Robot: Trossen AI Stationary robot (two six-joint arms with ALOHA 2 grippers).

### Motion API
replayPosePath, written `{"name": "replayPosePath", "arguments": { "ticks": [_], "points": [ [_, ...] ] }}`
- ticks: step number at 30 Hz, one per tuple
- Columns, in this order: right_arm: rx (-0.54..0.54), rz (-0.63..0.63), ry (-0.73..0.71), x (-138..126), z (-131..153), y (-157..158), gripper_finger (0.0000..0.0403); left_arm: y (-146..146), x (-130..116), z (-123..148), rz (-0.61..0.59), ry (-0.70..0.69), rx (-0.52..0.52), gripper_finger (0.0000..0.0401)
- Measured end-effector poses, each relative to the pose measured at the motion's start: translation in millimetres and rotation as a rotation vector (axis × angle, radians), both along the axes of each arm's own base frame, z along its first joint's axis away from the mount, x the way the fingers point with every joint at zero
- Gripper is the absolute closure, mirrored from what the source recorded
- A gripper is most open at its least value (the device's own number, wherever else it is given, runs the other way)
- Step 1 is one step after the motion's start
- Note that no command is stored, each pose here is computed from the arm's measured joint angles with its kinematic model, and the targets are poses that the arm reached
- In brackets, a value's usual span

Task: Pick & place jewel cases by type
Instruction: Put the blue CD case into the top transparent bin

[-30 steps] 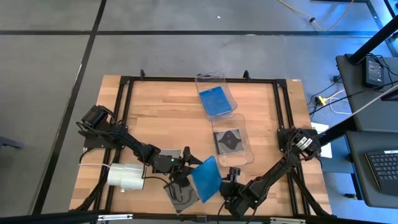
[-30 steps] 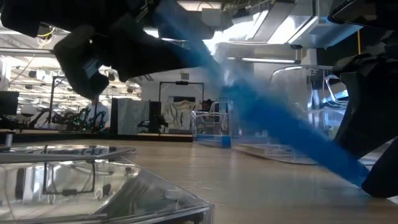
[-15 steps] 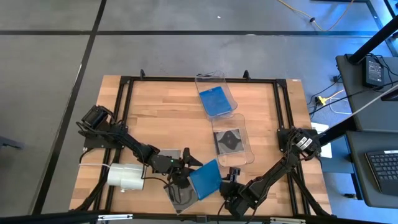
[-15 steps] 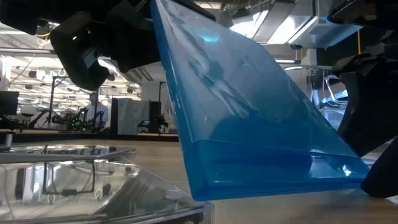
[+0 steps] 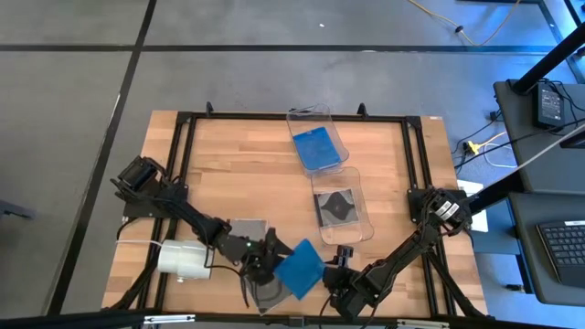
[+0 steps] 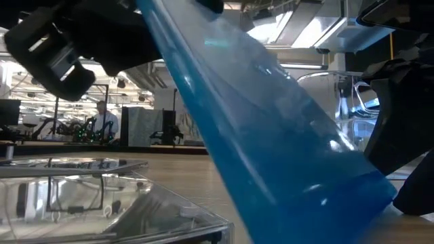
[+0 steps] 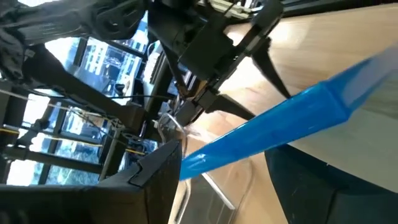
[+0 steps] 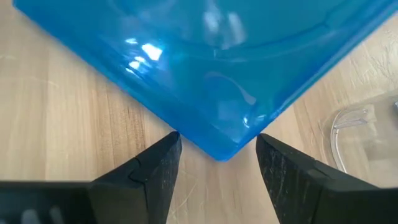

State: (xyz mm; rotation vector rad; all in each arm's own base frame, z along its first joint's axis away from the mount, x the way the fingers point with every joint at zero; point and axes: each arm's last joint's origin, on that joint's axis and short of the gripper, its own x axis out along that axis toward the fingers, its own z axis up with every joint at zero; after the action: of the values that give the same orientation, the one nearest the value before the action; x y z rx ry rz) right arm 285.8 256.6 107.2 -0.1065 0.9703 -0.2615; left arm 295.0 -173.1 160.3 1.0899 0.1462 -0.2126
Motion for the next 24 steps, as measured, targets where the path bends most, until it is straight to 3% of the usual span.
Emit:
{"name": "replayPosePath", "arguments": {
  "ticks": [10, 24],
  "points": [
    [0.000, -0.002, 0.000, 0.3, -0.1, -0.4, 0.0186, -0.9, -3.7, -8.5, -0.008, 0.081, 0.053, 0.0207],
    [0.002, -0.005, -0.002, 1.6, 0.1, -1.3, 0.0186, -0.1, -3.6, -8.8, 0.014, 0.081, 0.059, 0.0323]
  ]
}}
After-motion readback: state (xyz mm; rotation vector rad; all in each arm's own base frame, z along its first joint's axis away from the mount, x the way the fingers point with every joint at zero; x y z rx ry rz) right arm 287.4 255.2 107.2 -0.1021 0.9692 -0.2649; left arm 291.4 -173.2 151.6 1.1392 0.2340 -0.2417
